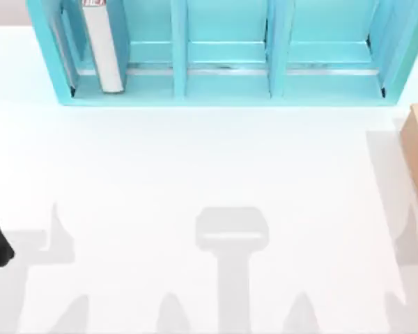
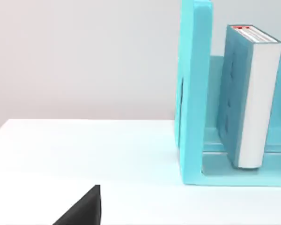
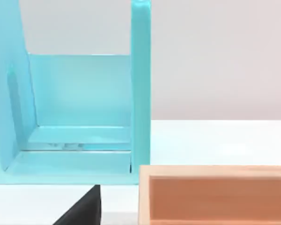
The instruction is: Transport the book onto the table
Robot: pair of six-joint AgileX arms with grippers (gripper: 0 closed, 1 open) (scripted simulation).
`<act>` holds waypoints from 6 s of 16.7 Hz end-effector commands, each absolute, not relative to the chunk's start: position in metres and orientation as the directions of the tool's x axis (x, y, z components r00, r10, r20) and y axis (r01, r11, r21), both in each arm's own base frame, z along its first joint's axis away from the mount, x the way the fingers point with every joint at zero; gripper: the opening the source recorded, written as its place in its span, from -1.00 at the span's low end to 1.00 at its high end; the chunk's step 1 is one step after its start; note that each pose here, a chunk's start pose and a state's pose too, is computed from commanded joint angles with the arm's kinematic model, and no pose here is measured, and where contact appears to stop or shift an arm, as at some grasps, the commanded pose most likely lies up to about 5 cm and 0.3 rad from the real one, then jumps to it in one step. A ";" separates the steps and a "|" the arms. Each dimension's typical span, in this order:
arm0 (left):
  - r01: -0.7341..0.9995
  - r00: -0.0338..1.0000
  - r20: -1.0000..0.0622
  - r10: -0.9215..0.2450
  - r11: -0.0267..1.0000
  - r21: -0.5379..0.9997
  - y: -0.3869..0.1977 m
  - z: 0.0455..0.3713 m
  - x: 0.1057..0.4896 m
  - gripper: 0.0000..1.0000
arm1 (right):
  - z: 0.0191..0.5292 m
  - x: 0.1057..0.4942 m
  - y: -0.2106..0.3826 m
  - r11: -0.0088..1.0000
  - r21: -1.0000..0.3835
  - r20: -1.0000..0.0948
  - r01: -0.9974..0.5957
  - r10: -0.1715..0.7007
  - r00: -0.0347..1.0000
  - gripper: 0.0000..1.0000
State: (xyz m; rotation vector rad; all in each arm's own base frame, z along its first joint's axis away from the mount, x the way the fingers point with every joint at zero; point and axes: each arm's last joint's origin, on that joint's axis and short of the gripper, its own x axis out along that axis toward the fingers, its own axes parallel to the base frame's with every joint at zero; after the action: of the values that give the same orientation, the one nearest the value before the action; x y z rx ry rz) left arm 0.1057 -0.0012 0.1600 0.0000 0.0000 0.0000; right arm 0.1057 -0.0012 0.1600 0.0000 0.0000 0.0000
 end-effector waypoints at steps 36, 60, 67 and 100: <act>0.043 0.994 -0.100 -0.043 0.999 0.006 -0.104 0.087 0.351 1.00 | 0.160 0.106 -0.001 1.000 0.000 0.000 0.000 0.000 1.000 1.00; 0.047 0.994 -0.096 -0.046 0.999 0.006 -0.111 0.077 0.450 -0.06 | 0.160 0.106 -0.001 1.000 0.000 0.000 0.000 0.000 1.000 1.00; 0.047 0.994 -0.096 -0.046 0.999 0.006 -0.111 0.077 0.450 -1.00 | 0.160 0.106 -0.001 1.000 0.000 0.000 0.000 0.000 1.000 1.00; 0.052 0.994 -0.095 -0.051 0.999 0.006 -0.109 0.278 0.250 -1.00 | 0.160 0.106 -0.001 1.000 0.000 0.000 0.000 0.000 1.000 1.00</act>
State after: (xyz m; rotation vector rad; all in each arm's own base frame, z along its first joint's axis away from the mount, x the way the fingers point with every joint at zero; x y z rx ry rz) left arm 0.2498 -0.1092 0.2779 0.0087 0.0949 -0.0517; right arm 0.1057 -0.0012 0.1600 0.0000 0.0000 0.0000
